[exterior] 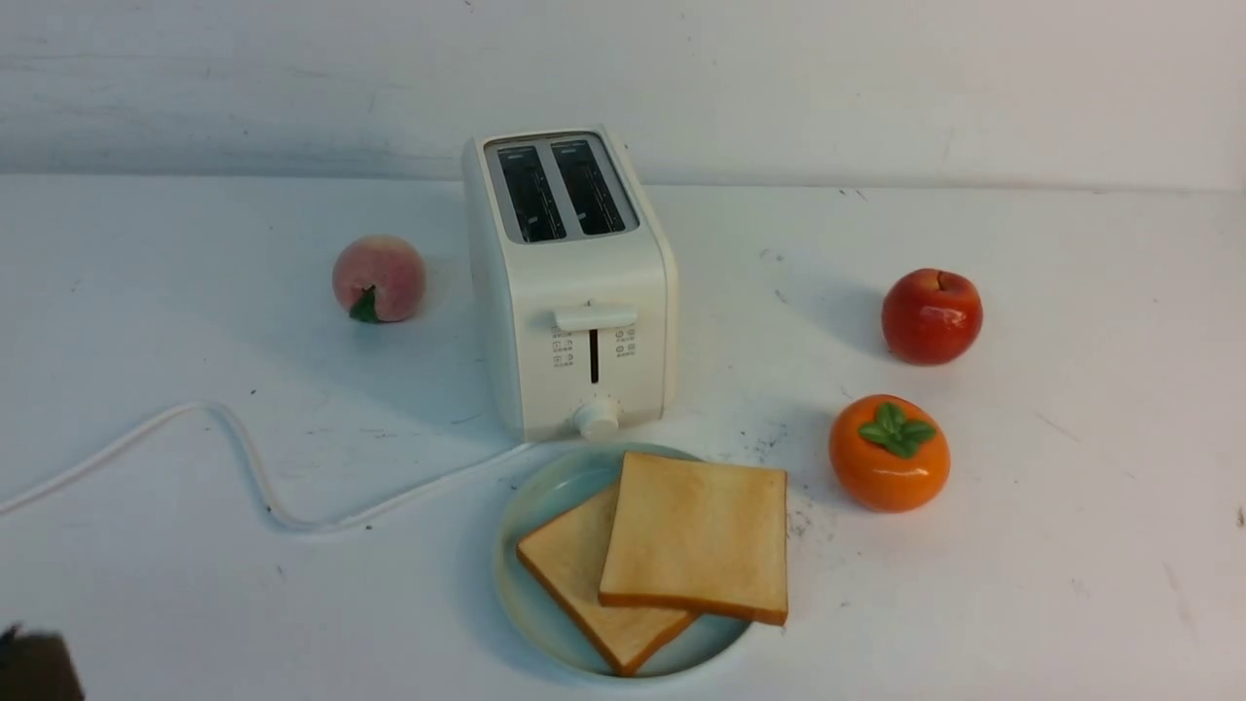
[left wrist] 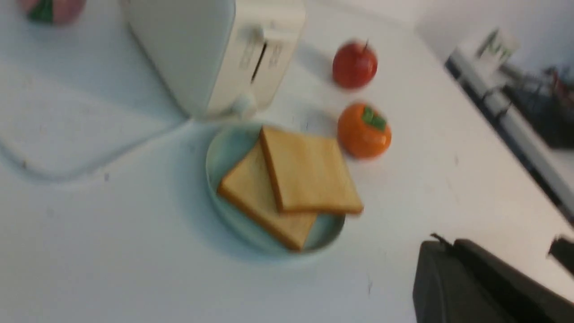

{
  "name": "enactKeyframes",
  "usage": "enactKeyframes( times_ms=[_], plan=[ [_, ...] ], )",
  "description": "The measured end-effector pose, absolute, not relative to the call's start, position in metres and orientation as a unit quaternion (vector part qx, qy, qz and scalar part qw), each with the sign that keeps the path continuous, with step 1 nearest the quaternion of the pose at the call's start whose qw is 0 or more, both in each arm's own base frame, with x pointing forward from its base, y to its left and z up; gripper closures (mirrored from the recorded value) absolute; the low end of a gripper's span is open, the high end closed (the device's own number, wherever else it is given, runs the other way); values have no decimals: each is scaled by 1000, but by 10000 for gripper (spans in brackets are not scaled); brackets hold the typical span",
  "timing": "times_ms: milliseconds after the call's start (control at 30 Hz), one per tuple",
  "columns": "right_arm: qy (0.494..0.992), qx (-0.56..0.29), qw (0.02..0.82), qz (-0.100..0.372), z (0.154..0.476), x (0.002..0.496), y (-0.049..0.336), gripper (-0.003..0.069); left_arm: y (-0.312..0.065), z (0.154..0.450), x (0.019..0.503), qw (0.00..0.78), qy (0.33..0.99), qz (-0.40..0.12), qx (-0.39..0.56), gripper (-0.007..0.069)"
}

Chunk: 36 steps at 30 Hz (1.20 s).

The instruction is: Take toasted bread from bread machine on white table place on plate.

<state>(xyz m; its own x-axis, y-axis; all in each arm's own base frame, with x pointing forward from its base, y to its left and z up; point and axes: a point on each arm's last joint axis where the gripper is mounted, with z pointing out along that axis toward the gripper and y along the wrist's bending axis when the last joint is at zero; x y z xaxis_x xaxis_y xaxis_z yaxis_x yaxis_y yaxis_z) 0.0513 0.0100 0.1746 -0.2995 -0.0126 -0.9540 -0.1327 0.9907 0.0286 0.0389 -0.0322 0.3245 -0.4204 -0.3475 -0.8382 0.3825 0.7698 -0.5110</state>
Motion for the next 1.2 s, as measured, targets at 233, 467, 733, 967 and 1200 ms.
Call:
enactKeyframes(
  times_ms=[233, 467, 733, 967, 1200],
  plan=[
    [805, -44, 590, 52, 175, 51, 10, 563, -35, 313, 77, 642, 664, -377, -68, 623],
    [805, -44, 590, 53, 175, 51, 10, 558, -36, 312, 87, 651, 646, -386, -97, 622],
    [805, -44, 590, 54, 175, 51, 10, 552, -38, 307, 89, 636, 664, -382, -97, 613],
    [805, -44, 590, 54, 175, 51, 10, 552, -42, 298, 88, 597, 705, -373, -83, 606],
    [805, -44, 590, 54, 175, 51, 10, 543, -45, 286, 86, 554, 749, -358, -65, 601]
  ],
)
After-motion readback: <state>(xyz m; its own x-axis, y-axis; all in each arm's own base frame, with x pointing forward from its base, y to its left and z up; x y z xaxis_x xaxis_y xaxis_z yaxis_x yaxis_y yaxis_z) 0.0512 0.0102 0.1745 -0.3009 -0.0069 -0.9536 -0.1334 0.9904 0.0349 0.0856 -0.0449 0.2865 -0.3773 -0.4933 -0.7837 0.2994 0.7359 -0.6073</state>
